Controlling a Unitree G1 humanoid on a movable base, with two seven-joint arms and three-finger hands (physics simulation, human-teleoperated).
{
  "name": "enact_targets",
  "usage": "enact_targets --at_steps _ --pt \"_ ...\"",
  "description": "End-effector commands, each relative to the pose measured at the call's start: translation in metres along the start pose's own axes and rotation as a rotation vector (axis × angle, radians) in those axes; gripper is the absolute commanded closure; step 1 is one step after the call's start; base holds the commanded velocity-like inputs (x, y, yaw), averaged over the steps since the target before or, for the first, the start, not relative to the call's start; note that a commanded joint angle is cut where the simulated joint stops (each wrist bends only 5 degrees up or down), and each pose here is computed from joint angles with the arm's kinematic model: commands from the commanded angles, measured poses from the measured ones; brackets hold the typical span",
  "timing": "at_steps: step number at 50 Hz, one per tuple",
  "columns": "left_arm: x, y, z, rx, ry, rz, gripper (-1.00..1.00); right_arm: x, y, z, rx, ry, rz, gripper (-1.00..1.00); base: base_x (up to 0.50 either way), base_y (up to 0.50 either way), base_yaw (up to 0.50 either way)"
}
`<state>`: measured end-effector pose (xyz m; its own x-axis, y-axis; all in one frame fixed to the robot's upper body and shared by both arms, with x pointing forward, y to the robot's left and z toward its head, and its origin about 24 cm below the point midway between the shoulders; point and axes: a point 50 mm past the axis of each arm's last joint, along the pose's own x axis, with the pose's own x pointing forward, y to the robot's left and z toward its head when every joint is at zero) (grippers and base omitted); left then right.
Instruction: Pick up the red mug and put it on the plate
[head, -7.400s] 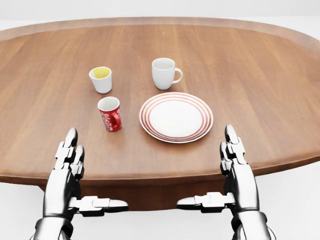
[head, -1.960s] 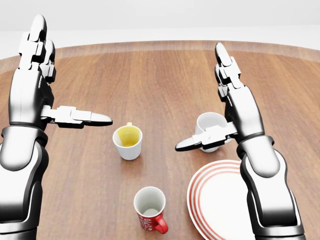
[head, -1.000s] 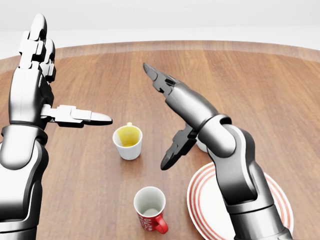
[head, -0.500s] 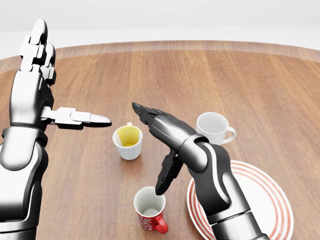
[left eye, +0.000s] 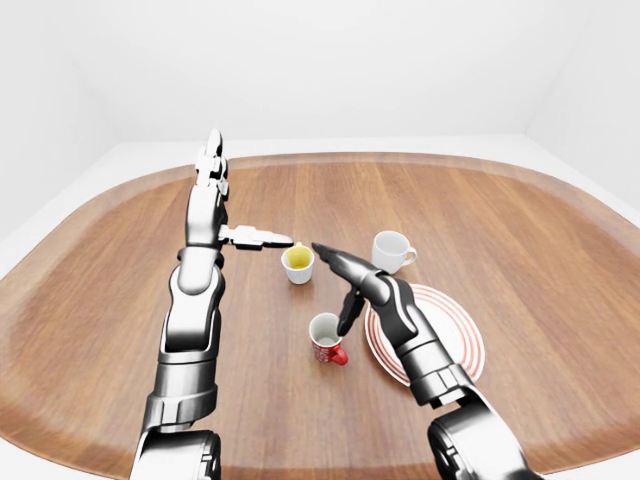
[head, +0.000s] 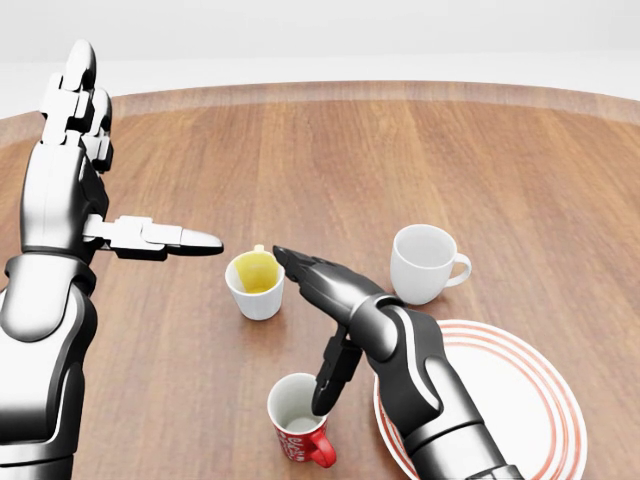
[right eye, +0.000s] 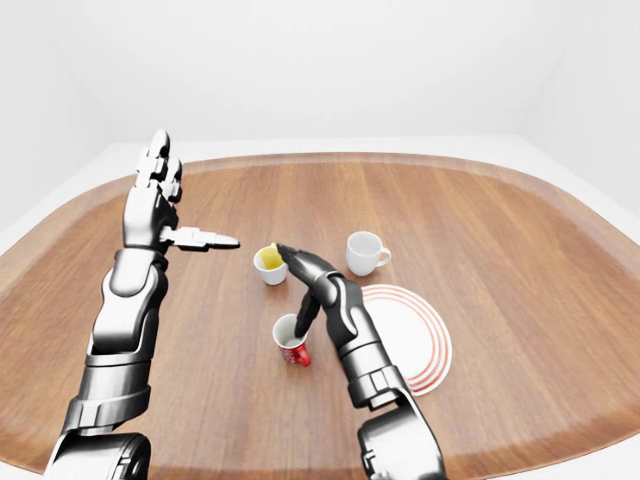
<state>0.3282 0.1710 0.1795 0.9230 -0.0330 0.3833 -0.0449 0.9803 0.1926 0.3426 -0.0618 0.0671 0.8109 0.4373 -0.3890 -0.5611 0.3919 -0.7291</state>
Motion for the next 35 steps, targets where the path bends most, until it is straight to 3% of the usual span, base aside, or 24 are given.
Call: enact_targets --at_steps 1,18,35 --pt "-0.001 0.0 -0.002 -0.002 0.009 0.0 -1.0 0.01 0.006 -0.001 0.013 0.024 0.024 -1.0 0.0 0.0 0.0" --pt "-0.001 -0.001 -0.004 -0.003 0.018 -0.003 -1.0 0.02 0.023 -0.003 0.037 0.06 0.068 -1.0 0.0 0.0 0.0" --pt "-0.003 -0.001 -0.009 -0.005 0.035 -0.004 -1.0 0.028 0.055 -0.024 0.091 0.184 0.13 -1.0 0.0 0.0 0.0"
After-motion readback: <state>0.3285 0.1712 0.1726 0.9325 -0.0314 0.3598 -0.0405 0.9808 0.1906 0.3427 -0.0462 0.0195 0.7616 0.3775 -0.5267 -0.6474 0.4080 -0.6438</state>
